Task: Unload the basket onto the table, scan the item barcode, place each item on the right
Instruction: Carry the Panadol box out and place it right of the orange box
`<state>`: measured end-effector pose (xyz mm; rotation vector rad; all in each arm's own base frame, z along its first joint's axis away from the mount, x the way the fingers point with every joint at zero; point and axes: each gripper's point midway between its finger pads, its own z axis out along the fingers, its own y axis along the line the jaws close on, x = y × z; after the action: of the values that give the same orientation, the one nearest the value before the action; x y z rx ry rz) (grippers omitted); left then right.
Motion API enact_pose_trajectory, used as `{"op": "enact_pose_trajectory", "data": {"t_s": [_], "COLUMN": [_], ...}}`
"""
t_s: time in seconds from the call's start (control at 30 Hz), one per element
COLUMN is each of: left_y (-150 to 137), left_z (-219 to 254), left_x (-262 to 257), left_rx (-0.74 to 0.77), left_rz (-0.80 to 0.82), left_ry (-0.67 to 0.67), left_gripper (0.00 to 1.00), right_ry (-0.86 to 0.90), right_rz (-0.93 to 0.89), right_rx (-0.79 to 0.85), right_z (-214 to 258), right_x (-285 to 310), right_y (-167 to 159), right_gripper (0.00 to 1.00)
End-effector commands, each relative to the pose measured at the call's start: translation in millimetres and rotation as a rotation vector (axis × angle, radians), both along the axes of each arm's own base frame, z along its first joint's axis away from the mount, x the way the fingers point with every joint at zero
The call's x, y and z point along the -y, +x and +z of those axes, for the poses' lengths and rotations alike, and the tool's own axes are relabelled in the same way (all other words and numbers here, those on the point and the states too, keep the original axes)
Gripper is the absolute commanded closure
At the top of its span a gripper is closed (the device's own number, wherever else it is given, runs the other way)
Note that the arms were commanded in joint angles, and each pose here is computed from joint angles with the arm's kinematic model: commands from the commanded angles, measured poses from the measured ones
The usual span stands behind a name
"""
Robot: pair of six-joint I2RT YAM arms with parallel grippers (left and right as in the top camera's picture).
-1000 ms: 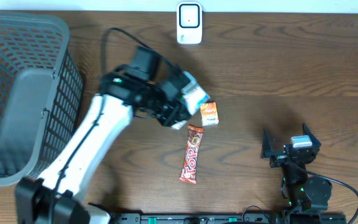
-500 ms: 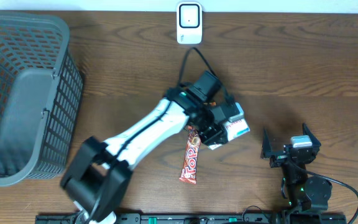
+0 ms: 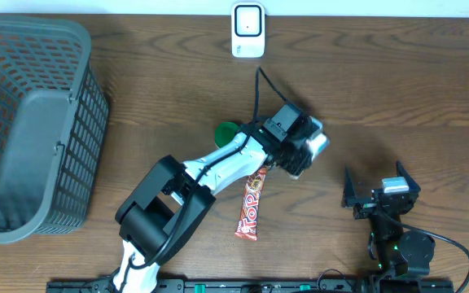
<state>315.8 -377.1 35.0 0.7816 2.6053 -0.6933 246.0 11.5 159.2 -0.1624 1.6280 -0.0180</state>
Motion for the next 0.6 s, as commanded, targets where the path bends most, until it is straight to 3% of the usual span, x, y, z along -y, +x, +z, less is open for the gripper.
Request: {"op": "enact_pose_trajectory", "data": {"t_s": [0.0, 0.17, 0.27, 0.37, 0.57], "left_y": [30, 30, 28, 28, 28], "left_z": [-3, -7, -7, -3, 21], "left_x": [-28, -39, -35, -26, 14], "left_rx": [-0.076, -0.23, -0.273, -0.269, -0.219], "left_rz": [0.546, 0.888, 0.959, 0.946, 0.787], "left_ry": [0.02, -0.041, -0.074, -0.106, -0.218], "left_gripper": [0.47, 0.47, 0.37, 0.21, 0.1], "right_ry": [0.011, 0.011, 0.011, 0.011, 0.011], "right_rz": [0.004, 0.004, 0.004, 0.004, 0.004], "right_rx": [-0.001, -0.001, -0.001, -0.001, -0.001], "right_z": [0, 0, 0, 0, 0], "right_x": [-2, -2, -2, -2, -2], "right_y": [0, 0, 0, 0, 0], "right_gripper": [0.01, 0.01, 0.01, 0.01, 0.01]}}
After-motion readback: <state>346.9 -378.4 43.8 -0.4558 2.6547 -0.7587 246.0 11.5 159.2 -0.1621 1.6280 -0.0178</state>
